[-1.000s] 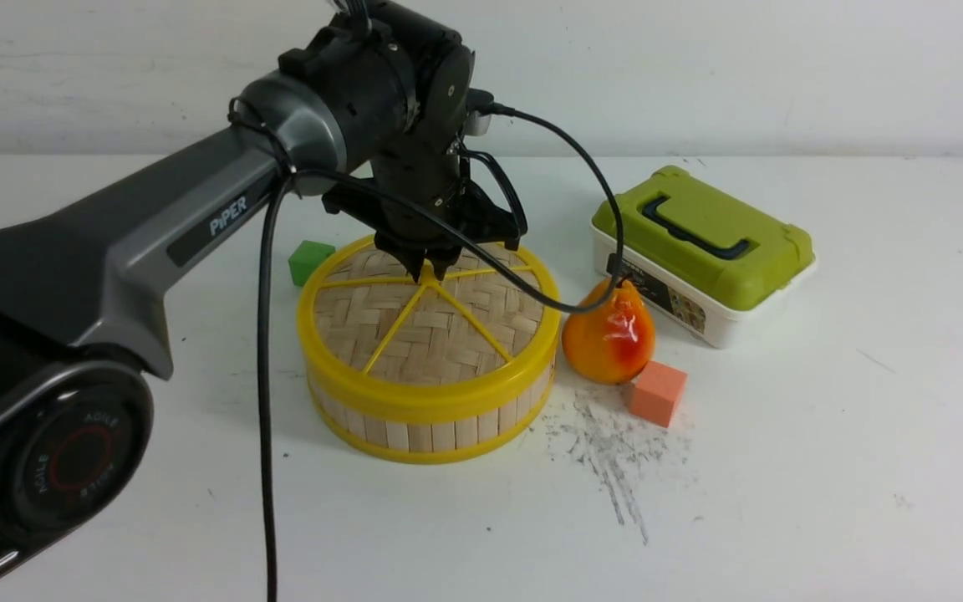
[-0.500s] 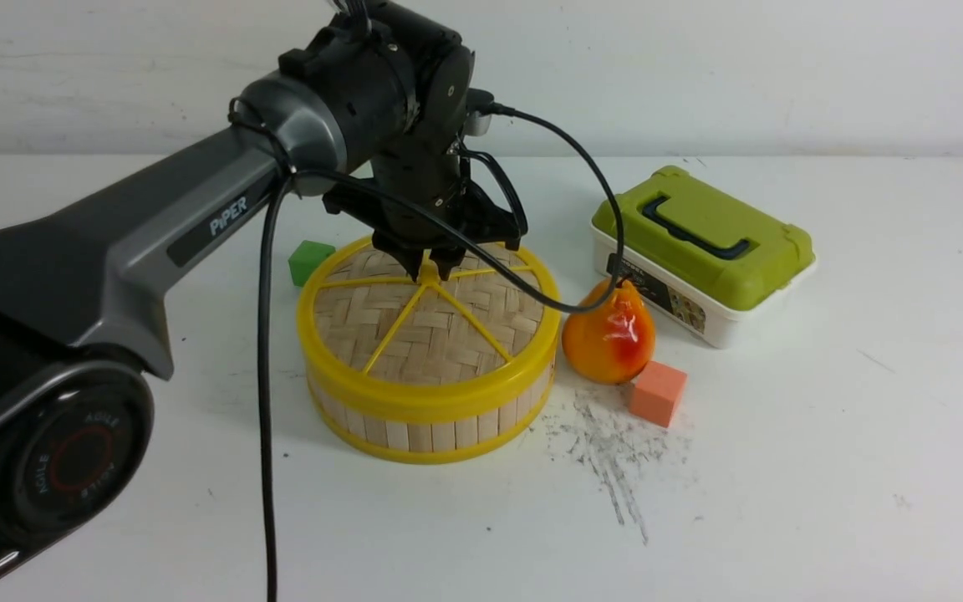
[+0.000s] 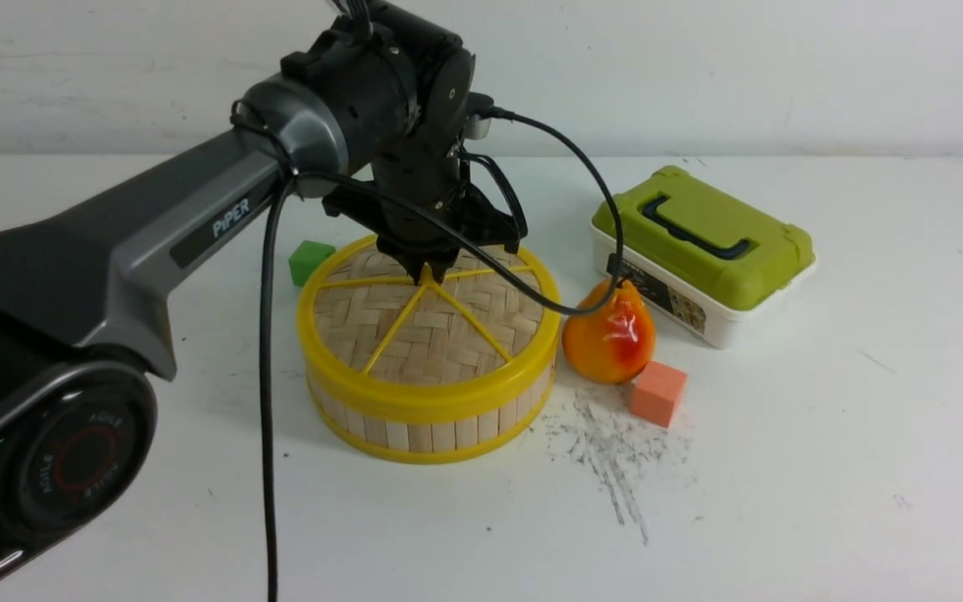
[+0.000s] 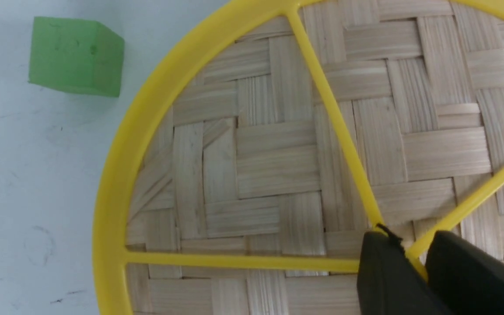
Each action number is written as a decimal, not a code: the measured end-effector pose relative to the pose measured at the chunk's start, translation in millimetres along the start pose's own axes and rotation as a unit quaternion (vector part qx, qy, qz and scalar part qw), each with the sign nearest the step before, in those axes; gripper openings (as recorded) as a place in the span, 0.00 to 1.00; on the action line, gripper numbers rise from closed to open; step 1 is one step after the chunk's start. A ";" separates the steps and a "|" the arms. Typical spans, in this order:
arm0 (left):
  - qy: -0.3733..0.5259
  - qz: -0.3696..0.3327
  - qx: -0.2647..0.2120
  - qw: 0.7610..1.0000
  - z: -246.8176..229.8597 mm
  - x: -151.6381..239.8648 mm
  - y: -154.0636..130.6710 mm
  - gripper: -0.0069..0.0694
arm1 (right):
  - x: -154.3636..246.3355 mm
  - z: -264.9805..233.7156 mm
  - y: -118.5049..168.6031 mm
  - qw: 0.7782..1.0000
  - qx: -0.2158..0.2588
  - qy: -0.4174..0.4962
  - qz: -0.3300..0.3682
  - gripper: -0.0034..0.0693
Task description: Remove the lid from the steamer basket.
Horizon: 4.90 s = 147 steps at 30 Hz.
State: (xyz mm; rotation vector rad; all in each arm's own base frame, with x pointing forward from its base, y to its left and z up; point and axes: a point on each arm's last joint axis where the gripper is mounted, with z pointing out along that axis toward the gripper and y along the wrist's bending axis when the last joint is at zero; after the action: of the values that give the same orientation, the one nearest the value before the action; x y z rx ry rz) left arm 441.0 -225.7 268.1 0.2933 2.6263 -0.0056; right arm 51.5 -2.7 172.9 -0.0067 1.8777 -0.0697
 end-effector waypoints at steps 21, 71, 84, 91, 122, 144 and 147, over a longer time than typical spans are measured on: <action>-0.186 -0.030 -0.051 0.981 -217.5 -0.4 79.6 0.23 | 0.0 0.0 0.0 1.000 0.000 0.000 0.000 0.38; -0.398 -0.153 0.022 0.904 -264.0 124.0 176.9 0.13 | 0.0 0.0 0.0 1.000 0.000 0.000 0.000 0.38; -0.530 -0.082 0.008 0.844 -276.2 283.7 142.0 0.07 | 0.0 0.0 0.0 1.000 0.000 0.000 0.000 0.38; -0.466 -0.089 0.019 0.880 -218.9 325.2 135.3 0.07 | 0.0 0.0 0.0 1.000 0.000 0.000 0.000 0.38; -0.375 -0.144 0.017 0.915 -111.5 423.7 128.7 0.07 | 0.0 0.0 0.0 1.000 0.000 0.000 0.000 0.38; -0.371 -0.111 0.011 0.922 -110.8 424.3 127.3 0.09 | 0.0 0.0 0.0 1.000 0.000 0.000 0.000 0.38; -0.371 -0.111 0.012 0.922 -110.8 424.3 127.3 0.09 | 0.0 0.0 0.0 1.000 0.000 0.000 0.000 0.38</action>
State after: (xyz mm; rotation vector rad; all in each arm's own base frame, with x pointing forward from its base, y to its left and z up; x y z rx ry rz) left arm 52.1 -7.5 169.7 -0.0131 1.8868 -0.1877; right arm 51.5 -2.7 172.9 -0.0067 1.8777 -0.0697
